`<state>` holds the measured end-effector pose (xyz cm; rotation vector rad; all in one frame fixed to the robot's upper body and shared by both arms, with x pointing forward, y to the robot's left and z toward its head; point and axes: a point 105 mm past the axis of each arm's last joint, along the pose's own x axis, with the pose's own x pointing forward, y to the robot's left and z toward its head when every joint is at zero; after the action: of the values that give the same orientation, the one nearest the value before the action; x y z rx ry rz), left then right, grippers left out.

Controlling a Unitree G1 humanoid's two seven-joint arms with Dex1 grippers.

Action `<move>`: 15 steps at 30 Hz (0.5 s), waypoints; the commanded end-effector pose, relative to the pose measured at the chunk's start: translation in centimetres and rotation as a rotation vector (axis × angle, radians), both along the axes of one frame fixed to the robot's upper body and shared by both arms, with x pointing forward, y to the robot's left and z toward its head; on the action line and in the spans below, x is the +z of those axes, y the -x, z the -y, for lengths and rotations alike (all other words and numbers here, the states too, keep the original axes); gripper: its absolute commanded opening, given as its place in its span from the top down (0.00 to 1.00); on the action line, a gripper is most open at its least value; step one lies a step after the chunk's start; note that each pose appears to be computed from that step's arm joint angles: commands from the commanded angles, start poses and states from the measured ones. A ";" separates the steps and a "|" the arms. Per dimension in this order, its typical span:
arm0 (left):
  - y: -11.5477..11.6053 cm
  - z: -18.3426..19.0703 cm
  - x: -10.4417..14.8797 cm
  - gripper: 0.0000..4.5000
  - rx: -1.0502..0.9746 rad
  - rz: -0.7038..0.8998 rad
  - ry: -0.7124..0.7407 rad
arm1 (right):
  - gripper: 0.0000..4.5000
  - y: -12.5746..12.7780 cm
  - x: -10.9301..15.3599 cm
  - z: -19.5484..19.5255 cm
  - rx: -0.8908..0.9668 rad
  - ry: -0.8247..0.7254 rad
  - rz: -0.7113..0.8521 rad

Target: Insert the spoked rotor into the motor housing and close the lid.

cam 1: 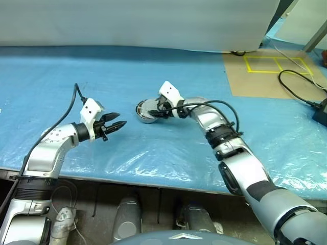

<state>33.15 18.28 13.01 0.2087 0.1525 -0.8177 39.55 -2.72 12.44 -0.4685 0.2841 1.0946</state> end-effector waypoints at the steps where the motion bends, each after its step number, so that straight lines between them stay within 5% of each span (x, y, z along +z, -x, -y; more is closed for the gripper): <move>1: -0.4 0.0 1.1 0.51 -0.006 0.048 0.000 | 0.34 4.2 -0.9 0.7 0.216 0.049 -0.101; 7: -0.6 0.3 0.8 0.51 -0.014 0.043 0.002 | 0.34 7.8 -0.1 3.0 0.417 0.061 -0.166; 15: -0.4 0.3 0.7 0.51 -0.019 0.040 0.002 | 0.34 4.1 0.5 1.3 0.211 -0.005 -0.034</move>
<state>33.67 18.08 12.66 0.2075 0.1553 -0.8264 34.36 -4.31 11.68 -0.4808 0.3283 1.3806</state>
